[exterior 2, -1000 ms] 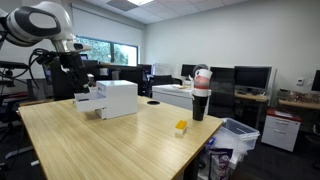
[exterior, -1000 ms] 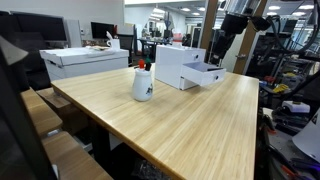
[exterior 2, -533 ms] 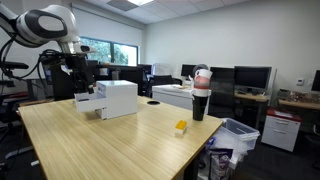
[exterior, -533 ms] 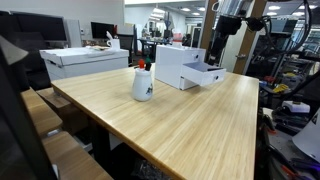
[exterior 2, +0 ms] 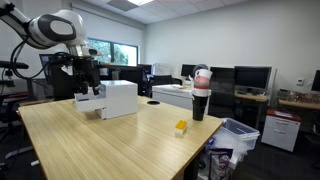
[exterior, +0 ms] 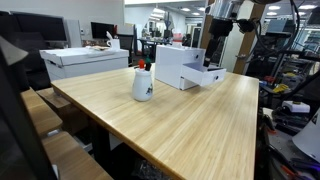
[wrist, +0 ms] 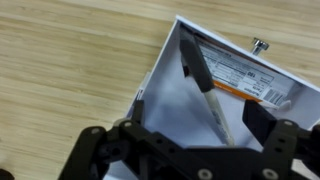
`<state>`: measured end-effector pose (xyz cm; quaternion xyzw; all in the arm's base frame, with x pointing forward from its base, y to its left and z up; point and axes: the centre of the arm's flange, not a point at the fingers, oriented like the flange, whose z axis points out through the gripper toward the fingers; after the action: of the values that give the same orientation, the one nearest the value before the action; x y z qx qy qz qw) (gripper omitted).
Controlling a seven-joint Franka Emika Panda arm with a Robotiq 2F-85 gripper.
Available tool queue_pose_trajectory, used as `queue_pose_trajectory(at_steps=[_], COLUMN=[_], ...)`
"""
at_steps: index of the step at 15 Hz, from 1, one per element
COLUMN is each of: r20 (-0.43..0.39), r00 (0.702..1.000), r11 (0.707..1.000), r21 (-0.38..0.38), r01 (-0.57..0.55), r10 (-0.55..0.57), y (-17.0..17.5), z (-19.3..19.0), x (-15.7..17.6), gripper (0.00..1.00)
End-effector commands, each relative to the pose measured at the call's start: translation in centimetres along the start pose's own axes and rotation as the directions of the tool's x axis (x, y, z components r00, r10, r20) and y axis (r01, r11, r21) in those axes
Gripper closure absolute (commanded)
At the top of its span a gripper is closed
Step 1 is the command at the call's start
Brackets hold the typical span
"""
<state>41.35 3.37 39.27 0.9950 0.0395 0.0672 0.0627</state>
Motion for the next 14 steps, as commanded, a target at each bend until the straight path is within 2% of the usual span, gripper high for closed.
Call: queue_pose_trajectory(at_steps=[1,6,14], r20=[0.009,0.025,0.045], r00=[0.999,0.998,0.998], r11=[0.999,0.998,0.997], r21=[0.017,0.038,0.064], r01=[0.045,0.052,0.037], r10=[-0.045,-0.053,-0.040], y=[-0.5,-1.1,-0.1], z=[0.8,2.2,3.4], x=[0.9,0.5,0.8], gripper=[0.00,0.00,0.00])
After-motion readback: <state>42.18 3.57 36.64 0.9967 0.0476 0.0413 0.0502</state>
